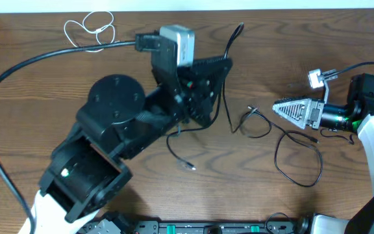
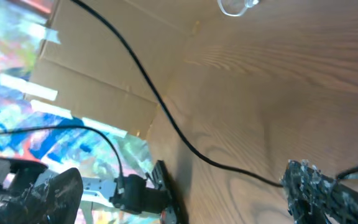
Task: Untangle cables
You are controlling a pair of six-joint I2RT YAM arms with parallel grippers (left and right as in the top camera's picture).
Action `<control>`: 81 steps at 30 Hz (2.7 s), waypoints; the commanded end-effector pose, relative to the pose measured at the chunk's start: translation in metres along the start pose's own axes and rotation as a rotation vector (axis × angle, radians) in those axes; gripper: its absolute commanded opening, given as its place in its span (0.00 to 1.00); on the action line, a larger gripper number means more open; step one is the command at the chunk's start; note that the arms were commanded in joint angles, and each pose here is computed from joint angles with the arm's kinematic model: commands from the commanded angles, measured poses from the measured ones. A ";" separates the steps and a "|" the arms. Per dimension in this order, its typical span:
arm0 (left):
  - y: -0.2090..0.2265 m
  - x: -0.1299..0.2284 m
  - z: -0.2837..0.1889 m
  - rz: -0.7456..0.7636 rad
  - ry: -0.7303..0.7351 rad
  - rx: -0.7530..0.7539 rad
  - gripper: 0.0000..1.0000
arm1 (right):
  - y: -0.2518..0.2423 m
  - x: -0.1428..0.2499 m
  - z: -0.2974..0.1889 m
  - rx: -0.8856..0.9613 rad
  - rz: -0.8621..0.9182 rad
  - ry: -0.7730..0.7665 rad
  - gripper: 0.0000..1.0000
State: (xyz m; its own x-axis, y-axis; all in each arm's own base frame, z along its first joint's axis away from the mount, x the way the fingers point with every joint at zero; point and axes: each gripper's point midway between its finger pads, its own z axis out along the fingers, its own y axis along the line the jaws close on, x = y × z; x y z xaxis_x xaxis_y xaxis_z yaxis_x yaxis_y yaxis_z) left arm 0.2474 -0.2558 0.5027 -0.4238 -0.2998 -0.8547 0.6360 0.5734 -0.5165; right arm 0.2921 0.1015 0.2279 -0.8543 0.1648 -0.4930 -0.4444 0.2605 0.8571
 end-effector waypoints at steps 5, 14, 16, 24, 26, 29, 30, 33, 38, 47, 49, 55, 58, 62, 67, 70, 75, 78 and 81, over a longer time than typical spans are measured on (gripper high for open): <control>-0.027 -0.039 -0.011 -0.110 -0.140 0.119 0.07 | 0.015 0.012 0.031 -0.059 -0.119 0.096 0.99; -0.023 -0.019 -0.007 -0.122 -0.053 0.109 0.07 | 0.030 -0.019 0.064 -0.100 -0.162 0.105 0.99; -0.022 -0.016 -0.007 -0.124 -0.041 0.101 0.07 | 0.029 -0.029 0.074 -0.061 -0.140 0.091 0.99; -0.016 -0.004 -0.005 -0.147 0.008 0.077 0.07 | 0.069 -0.039 0.124 -0.109 -0.254 0.073 0.99; -0.017 -0.004 -0.005 -0.151 0.013 0.082 0.07 | 0.069 -0.040 0.133 -0.085 -0.256 0.057 0.93; -0.019 -0.002 -0.005 -0.151 0.024 0.097 0.07 | 0.070 -0.039 0.141 -0.065 -0.261 0.047 0.70; -0.019 -0.002 -0.005 -0.151 0.024 0.097 0.07 | 0.069 -0.039 0.141 -0.061 -0.258 0.045 0.60; -0.019 -0.002 -0.005 -0.150 0.023 0.097 0.07 | 0.068 -0.040 0.141 -0.054 -0.237 0.039 0.47; -0.018 0.000 -0.005 -0.150 0.028 0.088 0.07 | 0.070 -0.038 0.141 -0.065 -0.234 0.049 0.41; -0.002 -0.003 -0.004 -0.153 0.000 0.007 0.07 | 0.069 -0.040 0.137 -0.071 -0.232 0.050 0.28; -0.003 -0.003 -0.004 -0.153 0.000 0.007 0.07 | 0.070 -0.039 0.137 -0.074 -0.232 0.053 0.24; -0.002 -0.003 -0.004 -0.153 0.000 0.007 0.07 | 0.070 -0.039 0.137 -0.075 -0.232 0.054 0.15; -0.002 -0.003 -0.004 -0.152 0.000 0.006 0.07 | 0.069 -0.038 0.137 -0.072 -0.222 0.058 0.01; 0.004 -0.002 -0.004 -0.154 -0.004 -0.026 0.08 | 0.069 -0.036 0.137 -0.078 -0.216 0.067 0.01; 0.043 0.006 -0.009 -0.156 -0.014 -0.232 0.12 | 0.070 -0.040 0.135 -0.079 -0.178 0.055 0.01; 0.072 0.017 -0.019 -0.144 0.003 -0.391 0.14 | 0.072 -0.046 0.131 -0.078 -0.169 0.037 0.01; 0.109 0.035 -0.040 -0.109 0.046 -0.601 0.42 | 0.086 -0.048 0.124 -0.087 -0.184 0.019 0.01; 0.112 0.039 -0.042 -0.105 0.066 -0.618 0.46 | 0.097 -0.047 0.120 -0.100 -0.198 0.016 0.01; 0.112 0.039 -0.042 -0.106 0.065 -0.617 0.56 | 0.106 -0.045 0.117 -0.115 -0.196 0.023 0.01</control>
State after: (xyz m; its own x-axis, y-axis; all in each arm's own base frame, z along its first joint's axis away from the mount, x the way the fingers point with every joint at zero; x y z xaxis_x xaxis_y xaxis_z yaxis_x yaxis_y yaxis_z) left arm 0.2718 -0.1807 0.4074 -0.5496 -0.3308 -0.7672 0.1326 0.8721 -0.4710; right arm 0.3261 0.2332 0.3081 -0.7568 0.1074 -0.6448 -0.6173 0.2069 0.7590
